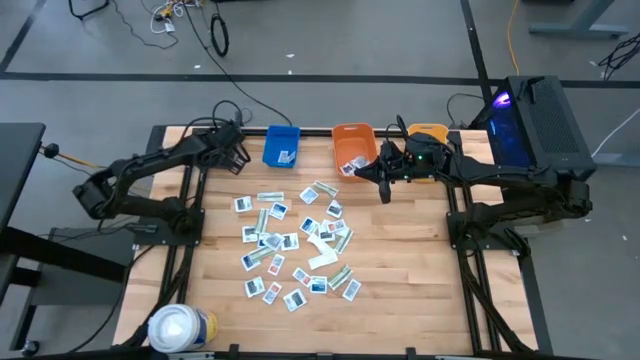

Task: Pick & Place First Aid Supplies
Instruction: Put the alcohol pad into the black bin

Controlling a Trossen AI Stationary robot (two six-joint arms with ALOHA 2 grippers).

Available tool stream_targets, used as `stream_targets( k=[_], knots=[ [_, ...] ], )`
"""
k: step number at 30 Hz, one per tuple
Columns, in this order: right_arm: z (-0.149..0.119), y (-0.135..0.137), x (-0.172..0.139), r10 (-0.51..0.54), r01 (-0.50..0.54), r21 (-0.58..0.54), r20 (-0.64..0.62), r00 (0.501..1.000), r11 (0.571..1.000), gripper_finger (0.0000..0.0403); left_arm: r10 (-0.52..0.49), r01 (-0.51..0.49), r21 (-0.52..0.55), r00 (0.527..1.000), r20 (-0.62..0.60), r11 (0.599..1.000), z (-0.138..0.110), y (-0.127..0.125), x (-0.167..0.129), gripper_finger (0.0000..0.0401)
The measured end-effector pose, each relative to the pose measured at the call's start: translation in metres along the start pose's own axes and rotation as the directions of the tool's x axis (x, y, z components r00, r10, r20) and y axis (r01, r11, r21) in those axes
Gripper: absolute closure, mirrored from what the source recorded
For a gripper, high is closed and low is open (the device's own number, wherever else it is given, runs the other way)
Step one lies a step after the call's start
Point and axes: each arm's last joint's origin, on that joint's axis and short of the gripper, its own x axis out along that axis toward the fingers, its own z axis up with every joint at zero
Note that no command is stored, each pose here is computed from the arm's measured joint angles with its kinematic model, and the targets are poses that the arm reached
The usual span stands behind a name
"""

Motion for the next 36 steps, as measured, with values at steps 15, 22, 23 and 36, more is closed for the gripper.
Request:
stream_targets(
  k=[15, 22, 23, 36],
  knots=[
    [0.0000, -0.0001, 0.0000, 0.000, 0.000, 0.000, 0.000, 1.000, 1.000, 0.0403, 0.038, -0.038, -0.010, 0.999, 0.019, 0.999, 0.0017, 0.0010, -0.0001, 0.0401],
    [0.0000, -0.0001, 0.0000, 0.000, 0.000, 0.000, 0.000, 1.000, 1.000, 0.0403, 0.035, -0.035, -0.012, 0.999, 0.019, 0.999, 0.0017, 0.0009, -0.0001, 0.0401],
    [0.0000, 0.0000, 0.0000, 0.000, 0.000, 0.000, 0.000, 1.000, 1.000, 0.0403, 0.035, -0.035, -0.012, 0.999, 0.019, 0.999, 0.0017, 0.0009, -0.0001, 0.0401],
    [-0.0001, 0.0003, 0.0000, 0.010, -0.010, 0.000, -0.002, 1.000, 1.000, 0.0403, 0.080, -0.079, -0.036, 0.997, 0.022, 0.996, 0.0016, 0.0023, -0.0002, 0.0314]
  ],
)
